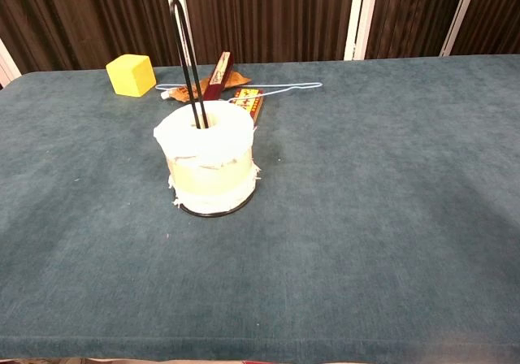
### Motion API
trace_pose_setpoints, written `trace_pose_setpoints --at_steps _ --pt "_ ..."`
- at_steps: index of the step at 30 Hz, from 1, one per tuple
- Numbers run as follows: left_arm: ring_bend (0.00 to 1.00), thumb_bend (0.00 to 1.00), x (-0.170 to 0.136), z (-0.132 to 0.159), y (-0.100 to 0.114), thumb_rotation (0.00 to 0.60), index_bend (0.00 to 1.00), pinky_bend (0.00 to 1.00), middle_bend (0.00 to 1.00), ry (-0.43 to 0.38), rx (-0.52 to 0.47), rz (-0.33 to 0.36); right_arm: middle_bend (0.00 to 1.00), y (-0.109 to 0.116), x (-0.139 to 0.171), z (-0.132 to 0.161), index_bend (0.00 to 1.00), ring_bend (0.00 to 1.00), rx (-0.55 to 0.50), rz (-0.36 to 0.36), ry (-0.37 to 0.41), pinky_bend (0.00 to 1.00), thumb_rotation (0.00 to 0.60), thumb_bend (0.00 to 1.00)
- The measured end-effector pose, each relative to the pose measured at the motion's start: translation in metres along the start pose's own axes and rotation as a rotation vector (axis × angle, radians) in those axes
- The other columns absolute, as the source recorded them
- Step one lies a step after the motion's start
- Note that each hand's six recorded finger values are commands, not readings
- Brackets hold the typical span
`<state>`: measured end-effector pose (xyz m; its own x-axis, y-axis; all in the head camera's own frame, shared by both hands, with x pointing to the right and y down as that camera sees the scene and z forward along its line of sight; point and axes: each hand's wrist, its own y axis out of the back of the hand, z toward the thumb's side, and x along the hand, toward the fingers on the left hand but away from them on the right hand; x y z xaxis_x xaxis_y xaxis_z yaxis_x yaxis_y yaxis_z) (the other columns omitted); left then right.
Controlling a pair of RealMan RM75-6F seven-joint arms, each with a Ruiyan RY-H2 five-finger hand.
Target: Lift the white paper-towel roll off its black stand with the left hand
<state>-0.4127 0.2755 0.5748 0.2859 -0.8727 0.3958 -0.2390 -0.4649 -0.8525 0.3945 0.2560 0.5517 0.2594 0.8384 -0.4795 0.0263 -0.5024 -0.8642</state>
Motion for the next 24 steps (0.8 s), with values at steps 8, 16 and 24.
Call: trace_pose_setpoints --at_steps 8,16,24 --pt "0.0 0.35 0.006 0.013 -0.012 0.6 0.0 0.0 0.0 -0.067 -0.175 -0.054 0.0 -0.001 -0.001 0.002 0.0 0.0 -0.002 0.004 -0.001 0.0 0.6 0.06" --pt "0.0 0.33 0.039 0.033 -0.046 0.6 0.0 0.01 0.0 -0.102 -0.593 -0.066 0.0 -0.003 -0.005 0.004 0.0 0.0 0.002 0.014 0.004 0.0 0.6 0.06" --pt "0.0 0.33 0.103 0.061 -0.085 0.6 0.0 0.01 0.0 -0.051 -0.743 -0.095 0.0 -0.002 -0.006 0.002 0.0 0.0 0.002 0.011 -0.008 0.0 0.6 0.06"
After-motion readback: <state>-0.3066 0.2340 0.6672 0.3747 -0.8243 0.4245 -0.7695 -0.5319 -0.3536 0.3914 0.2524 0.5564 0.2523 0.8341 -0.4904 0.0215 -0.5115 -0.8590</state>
